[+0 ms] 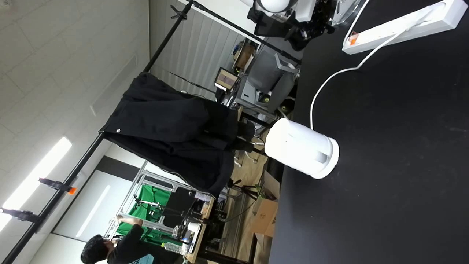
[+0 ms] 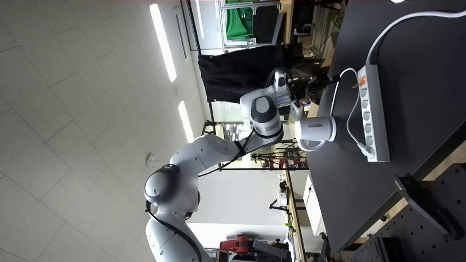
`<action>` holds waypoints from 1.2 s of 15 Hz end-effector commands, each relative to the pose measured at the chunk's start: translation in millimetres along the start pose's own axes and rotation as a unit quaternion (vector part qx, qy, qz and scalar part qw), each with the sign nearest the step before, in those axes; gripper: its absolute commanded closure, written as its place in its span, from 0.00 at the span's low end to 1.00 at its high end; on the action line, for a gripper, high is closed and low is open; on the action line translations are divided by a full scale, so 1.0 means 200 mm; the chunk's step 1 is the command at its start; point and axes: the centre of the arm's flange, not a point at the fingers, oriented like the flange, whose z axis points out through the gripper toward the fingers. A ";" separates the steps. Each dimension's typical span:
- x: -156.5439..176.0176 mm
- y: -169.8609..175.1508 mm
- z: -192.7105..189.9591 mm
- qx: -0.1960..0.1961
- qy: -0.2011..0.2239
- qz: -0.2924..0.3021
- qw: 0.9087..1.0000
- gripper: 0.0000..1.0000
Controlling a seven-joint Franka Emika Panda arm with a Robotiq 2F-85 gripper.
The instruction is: Turn off the switch on the adapter
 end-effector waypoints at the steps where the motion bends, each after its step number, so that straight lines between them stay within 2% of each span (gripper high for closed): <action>1: 0.03 -0.04 0.11 -0.010 0.004 0.000 1.000 1.00; 3: 0.02 -0.05 0.15 -0.025 -0.010 0.003 1.000 1.00; 4: -0.03 -0.03 0.12 -0.011 -0.007 -0.002 1.000 0.99; 18: -0.02 -0.04 0.15 -0.020 -0.008 -0.007 1.000 0.99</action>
